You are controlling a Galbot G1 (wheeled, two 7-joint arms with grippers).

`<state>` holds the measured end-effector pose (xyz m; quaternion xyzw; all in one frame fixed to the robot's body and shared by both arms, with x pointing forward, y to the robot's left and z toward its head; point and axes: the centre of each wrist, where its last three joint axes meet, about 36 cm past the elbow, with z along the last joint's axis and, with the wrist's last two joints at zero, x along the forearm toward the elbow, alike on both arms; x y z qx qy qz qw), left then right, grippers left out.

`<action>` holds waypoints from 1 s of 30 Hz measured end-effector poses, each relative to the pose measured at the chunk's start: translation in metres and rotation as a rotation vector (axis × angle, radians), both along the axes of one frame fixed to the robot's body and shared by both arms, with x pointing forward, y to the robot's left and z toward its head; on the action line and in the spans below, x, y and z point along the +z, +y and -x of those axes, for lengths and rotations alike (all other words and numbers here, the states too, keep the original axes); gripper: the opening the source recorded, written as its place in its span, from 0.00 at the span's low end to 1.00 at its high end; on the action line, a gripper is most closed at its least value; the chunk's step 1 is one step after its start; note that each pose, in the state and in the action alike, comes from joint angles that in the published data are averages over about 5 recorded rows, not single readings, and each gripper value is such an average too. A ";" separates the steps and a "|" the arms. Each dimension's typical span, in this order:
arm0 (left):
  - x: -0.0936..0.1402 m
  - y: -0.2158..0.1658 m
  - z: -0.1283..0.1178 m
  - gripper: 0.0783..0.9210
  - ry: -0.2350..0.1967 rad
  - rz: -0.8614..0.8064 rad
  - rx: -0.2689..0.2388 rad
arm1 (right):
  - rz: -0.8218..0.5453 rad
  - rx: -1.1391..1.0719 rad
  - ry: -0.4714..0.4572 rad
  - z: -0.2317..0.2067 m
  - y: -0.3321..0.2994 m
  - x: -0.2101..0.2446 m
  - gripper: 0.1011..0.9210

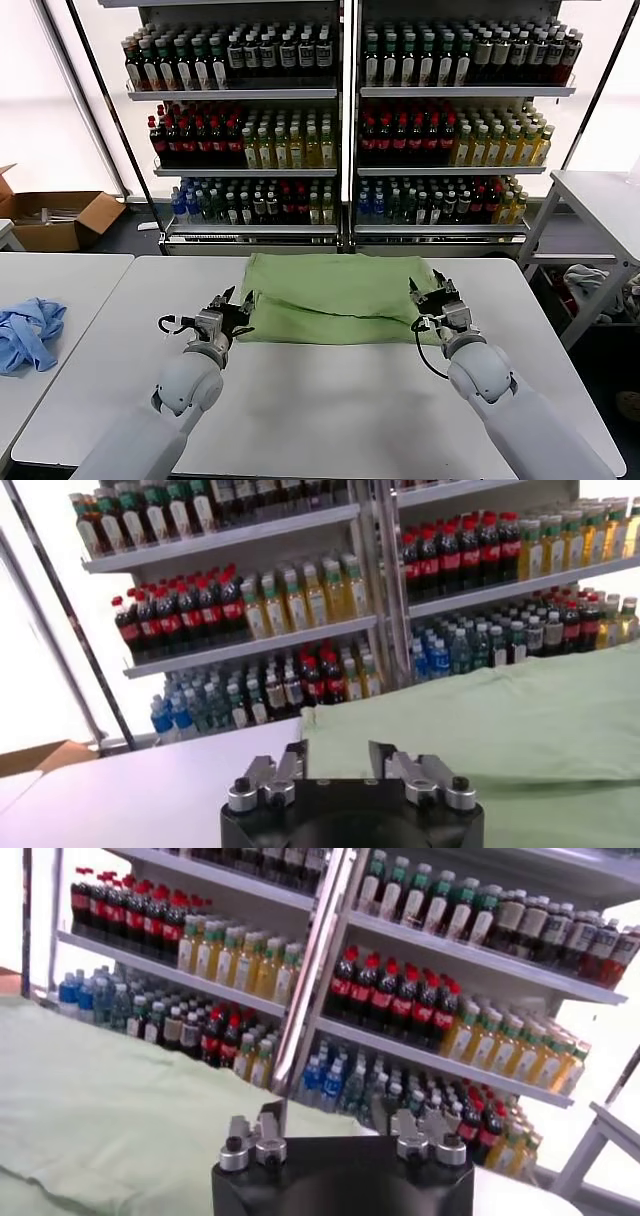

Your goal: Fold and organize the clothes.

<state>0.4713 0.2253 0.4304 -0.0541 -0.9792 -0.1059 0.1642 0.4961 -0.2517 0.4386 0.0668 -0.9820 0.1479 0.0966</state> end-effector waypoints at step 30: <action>-0.016 0.035 0.057 0.88 0.139 0.187 -0.033 | -0.262 -0.078 0.182 0.106 -0.059 -0.039 0.88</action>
